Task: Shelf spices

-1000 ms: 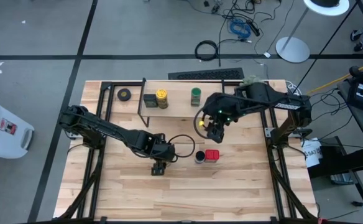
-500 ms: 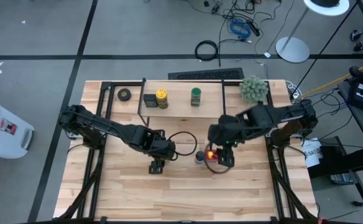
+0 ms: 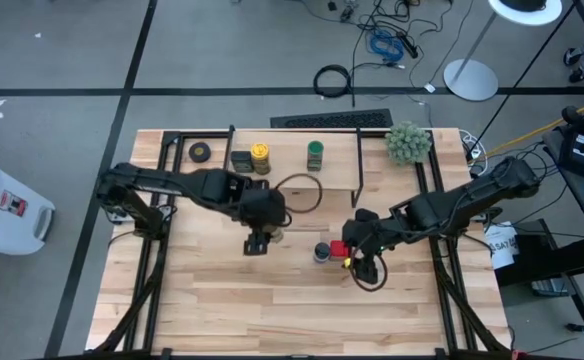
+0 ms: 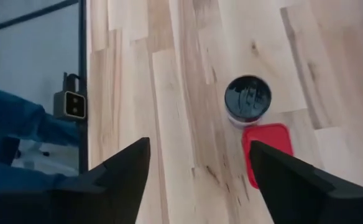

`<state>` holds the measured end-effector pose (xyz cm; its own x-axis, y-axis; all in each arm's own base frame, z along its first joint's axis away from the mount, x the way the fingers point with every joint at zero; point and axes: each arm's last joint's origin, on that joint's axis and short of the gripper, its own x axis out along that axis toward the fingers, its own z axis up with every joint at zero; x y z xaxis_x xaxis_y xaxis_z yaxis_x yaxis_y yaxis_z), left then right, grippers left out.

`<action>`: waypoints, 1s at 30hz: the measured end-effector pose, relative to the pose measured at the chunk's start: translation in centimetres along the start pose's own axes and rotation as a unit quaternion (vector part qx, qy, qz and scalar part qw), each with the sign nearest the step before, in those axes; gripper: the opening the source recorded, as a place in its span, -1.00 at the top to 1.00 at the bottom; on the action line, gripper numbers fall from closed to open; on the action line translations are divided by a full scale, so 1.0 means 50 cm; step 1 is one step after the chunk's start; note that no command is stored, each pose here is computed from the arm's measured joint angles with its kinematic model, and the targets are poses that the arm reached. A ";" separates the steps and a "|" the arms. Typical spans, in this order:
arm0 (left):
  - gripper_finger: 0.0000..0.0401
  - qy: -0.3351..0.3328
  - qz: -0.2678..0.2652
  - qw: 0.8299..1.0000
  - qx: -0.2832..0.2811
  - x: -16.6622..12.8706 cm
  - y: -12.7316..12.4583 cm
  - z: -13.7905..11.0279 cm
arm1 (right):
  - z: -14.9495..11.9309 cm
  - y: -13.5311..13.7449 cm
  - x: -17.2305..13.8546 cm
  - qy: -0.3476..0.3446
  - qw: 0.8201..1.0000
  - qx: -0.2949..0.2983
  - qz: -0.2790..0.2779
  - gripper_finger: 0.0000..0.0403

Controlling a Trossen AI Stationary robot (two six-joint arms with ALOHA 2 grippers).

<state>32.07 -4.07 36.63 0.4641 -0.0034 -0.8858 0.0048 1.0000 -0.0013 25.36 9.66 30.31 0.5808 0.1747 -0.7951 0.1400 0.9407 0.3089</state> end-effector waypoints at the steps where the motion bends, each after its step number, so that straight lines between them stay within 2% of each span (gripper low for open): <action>1: -0.42 -0.008 0.001 1.000 -0.003 -0.009 0.005 0.005 | -0.007 -0.004 0.009 0.000 1.000 0.003 0.000 -0.42; 5: -0.42 -0.043 0.004 0.999 -0.004 -0.047 0.022 0.023 | -0.031 -0.019 0.039 0.006 1.000 0.009 -0.005 -0.52; 13: -0.42 -0.080 0.017 0.997 -0.006 -0.100 0.056 0.038 | -0.050 -0.043 0.064 0.020 0.999 -0.011 -0.023 -0.53; 20: -0.42 -0.096 0.031 0.995 -0.001 -0.119 0.085 0.043 | -0.053 -0.084 0.085 0.021 0.998 -0.026 -0.044 -0.53; 30: -0.42 -0.101 0.054 0.993 -0.006 -0.129 0.131 0.044 | -0.042 -0.116 0.098 0.024 0.999 -0.035 -0.033 -0.53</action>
<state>31.03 2.48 43.35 0.6292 0.1041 -0.7702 -0.0637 0.9946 0.0824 25.70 5.66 23.50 0.5333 0.1237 -0.8368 0.1186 0.9686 0.2187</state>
